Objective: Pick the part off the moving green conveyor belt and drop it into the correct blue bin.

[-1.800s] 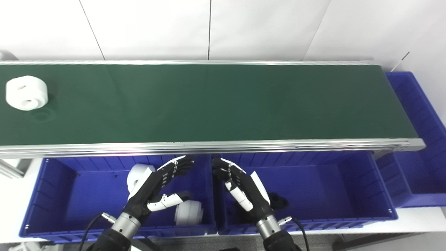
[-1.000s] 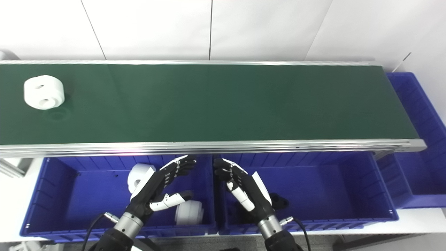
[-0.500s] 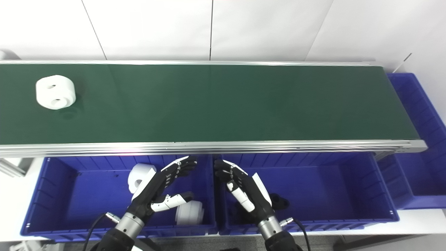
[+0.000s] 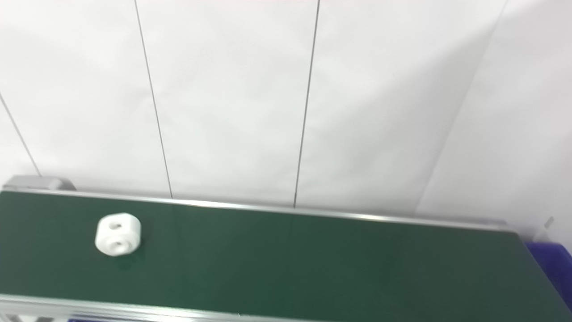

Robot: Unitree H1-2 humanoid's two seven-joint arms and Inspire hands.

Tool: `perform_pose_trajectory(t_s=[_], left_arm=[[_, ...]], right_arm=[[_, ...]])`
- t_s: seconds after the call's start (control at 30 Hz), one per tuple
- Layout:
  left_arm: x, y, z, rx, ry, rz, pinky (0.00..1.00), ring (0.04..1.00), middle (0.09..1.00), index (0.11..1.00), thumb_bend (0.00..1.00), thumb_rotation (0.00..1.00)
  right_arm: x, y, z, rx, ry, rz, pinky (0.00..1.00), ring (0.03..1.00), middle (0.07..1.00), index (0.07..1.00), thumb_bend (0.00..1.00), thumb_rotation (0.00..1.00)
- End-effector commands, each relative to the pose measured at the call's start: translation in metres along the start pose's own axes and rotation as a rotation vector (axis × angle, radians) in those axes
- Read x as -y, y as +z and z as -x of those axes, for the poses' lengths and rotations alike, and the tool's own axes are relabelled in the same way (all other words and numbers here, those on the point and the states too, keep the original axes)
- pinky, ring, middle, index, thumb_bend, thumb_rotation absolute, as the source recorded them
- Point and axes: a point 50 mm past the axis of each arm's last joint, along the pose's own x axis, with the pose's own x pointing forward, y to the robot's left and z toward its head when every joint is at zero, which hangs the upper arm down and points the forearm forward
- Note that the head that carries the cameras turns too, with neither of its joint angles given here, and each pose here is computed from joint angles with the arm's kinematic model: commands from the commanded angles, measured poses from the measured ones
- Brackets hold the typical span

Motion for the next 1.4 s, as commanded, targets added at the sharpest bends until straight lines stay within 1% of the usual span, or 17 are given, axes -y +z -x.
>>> perform_pose_trajectory(t_s=[0.0, 0.03, 0.07, 0.13, 0.2, 0.43, 0.5, 0.57, 0.6, 0.63, 0.7, 0.8, 0.93, 1.0, 1.1, 1.23, 1.37], left_arm=[[-0.001, 0.010, -0.010, 0.077, 0.015, -0.003, 0.73, 0.792, 0.807, 0.792, 0.69, 0.70], [-0.001, 0.009, -0.011, 0.078, 0.017, 0.000, 0.73, 0.789, 0.805, 0.788, 0.70, 0.74], [-0.001, 0.009, -0.011, 0.076, 0.020, 0.003, 0.73, 0.789, 0.804, 0.787, 0.71, 0.75], [0.001, 0.009, -0.012, 0.068, 0.021, 0.004, 0.73, 0.789, 0.803, 0.784, 0.75, 0.82], [0.002, 0.008, -0.013, 0.065, 0.023, 0.007, 0.73, 0.788, 0.800, 0.782, 0.77, 0.85], [0.002, 0.010, -0.014, 0.077, 0.013, 0.008, 0.74, 0.788, 0.797, 0.781, 0.77, 0.86], [0.000, 0.011, -0.014, 0.091, 0.011, 0.005, 0.73, 0.784, 0.797, 0.781, 0.75, 0.84], [-0.003, 0.014, -0.012, 0.107, 0.010, -0.003, 0.72, 0.776, 0.797, 0.778, 0.72, 0.77], [-0.005, 0.016, -0.011, 0.119, 0.011, -0.005, 0.71, 0.773, 0.797, 0.776, 0.72, 0.72], [-0.007, 0.018, -0.011, 0.127, 0.012, -0.006, 0.71, 0.772, 0.798, 0.776, 0.72, 0.70], [-0.011, 0.027, -0.010, 0.163, 0.022, -0.001, 0.70, 0.771, 0.798, 0.771, 0.74, 0.64], [-0.024, 0.050, -0.010, 0.253, 0.038, -0.012, 0.70, 0.778, 0.797, 0.761, 0.78, 0.56], [-0.051, 0.086, -0.011, 0.358, 0.090, -0.179, 0.71, 0.802, 0.802, 0.762, 0.81, 0.57], [-0.064, 0.099, -0.013, 0.398, 0.109, -0.243, 0.72, 0.813, 0.810, 0.769, 0.82, 0.56], [-0.097, 0.127, -0.021, 0.455, 0.146, -0.446, 0.75, 0.854, 0.835, 0.789, 0.83, 0.53], [-0.135, 0.152, -0.036, 0.479, 0.193, -0.656, 0.78, 0.875, 0.849, 0.803, 0.83, 0.50], [-0.174, 0.166, -0.056, 0.464, 0.239, -0.843, 0.77, 0.883, 0.865, 0.799, 0.84, 0.49]], right_arm=[[0.004, -0.007, 0.005, -0.024, 0.005, 0.003, 0.71, 0.766, 0.804, 0.785, 0.79, 0.93], [0.005, -0.008, 0.005, -0.028, 0.004, 0.004, 0.71, 0.767, 0.804, 0.784, 0.79, 0.94], [0.006, -0.009, 0.005, -0.030, 0.004, 0.004, 0.71, 0.767, 0.804, 0.784, 0.79, 0.94], [0.008, -0.010, 0.005, -0.036, 0.006, 0.003, 0.72, 0.769, 0.805, 0.784, 0.80, 0.95], [0.009, -0.011, 0.005, -0.039, 0.010, -0.004, 0.72, 0.767, 0.806, 0.785, 0.80, 0.96], [0.011, -0.009, 0.003, -0.032, 0.021, 0.006, 0.71, 0.773, 0.811, 0.797, 0.80, 0.97], [0.010, -0.008, 0.003, -0.027, 0.023, 0.004, 0.71, 0.776, 0.813, 0.800, 0.80, 0.96], [0.009, -0.008, 0.001, -0.025, 0.024, -0.003, 0.72, 0.778, 0.815, 0.804, 0.79, 0.94], [0.008, -0.008, 0.000, -0.024, 0.026, -0.002, 0.72, 0.780, 0.818, 0.808, 0.79, 0.94], [0.007, -0.007, 0.000, -0.024, 0.028, -0.001, 0.72, 0.780, 0.818, 0.809, 0.79, 0.95], [0.005, -0.007, -0.002, -0.022, 0.031, 0.001, 0.73, 0.782, 0.823, 0.813, 0.79, 0.95], [0.002, -0.004, -0.004, -0.011, 0.034, 0.008, 0.74, 0.786, 0.831, 0.819, 0.77, 0.96], [0.000, -0.003, -0.008, -0.005, 0.039, 0.005, 0.74, 0.798, 0.844, 0.821, 0.78, 0.97], [0.000, -0.002, -0.009, -0.002, 0.040, 0.003, 0.75, 0.805, 0.855, 0.824, 0.78, 0.97], [-0.002, 0.000, -0.011, 0.005, 0.043, 0.001, 0.76, 0.821, 0.865, 0.831, 0.78, 0.98], [-0.003, 0.002, -0.013, 0.016, 0.042, 0.006, 0.75, 0.813, 0.851, 0.831, 0.77, 1.00], [-0.005, 0.003, -0.013, 0.018, 0.038, 0.011, 0.74, 0.793, 0.829, 0.833, 0.74, 1.00]])
